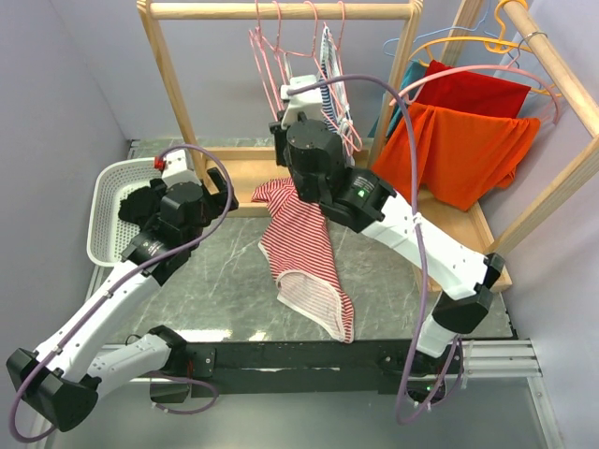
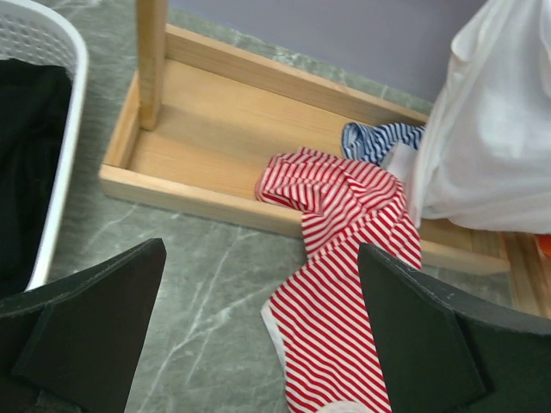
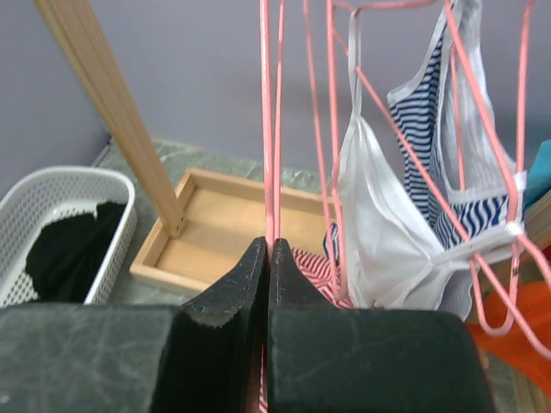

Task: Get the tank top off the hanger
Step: Place the hanger at the clothesline.

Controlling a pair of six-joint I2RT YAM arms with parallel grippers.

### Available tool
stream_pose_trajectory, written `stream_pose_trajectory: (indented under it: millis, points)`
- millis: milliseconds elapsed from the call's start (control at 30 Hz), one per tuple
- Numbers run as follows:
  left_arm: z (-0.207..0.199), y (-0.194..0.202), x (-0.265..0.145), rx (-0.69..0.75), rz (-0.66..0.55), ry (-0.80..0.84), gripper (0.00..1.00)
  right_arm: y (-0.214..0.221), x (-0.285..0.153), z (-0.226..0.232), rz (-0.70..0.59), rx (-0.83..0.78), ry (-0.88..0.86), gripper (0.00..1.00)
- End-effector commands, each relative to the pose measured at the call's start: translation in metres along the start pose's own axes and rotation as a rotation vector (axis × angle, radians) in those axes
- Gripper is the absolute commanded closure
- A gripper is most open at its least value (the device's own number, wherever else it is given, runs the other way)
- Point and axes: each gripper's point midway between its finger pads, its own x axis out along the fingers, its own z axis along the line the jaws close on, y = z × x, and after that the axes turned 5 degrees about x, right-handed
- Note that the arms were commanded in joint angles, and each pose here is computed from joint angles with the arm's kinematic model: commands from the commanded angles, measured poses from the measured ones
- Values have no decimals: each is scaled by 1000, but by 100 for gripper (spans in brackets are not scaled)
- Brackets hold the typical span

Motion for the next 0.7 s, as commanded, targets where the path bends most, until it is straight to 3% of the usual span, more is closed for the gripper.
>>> stream_pose_trajectory:
  millis: [0,667]
  points:
    - [-25,-5,-1,-52,6,113,1,-50,8,-8,-113,78,20,100]
    - [-41,14,8,-30,68,185,1,-15,51,12,9,23,-71,100]
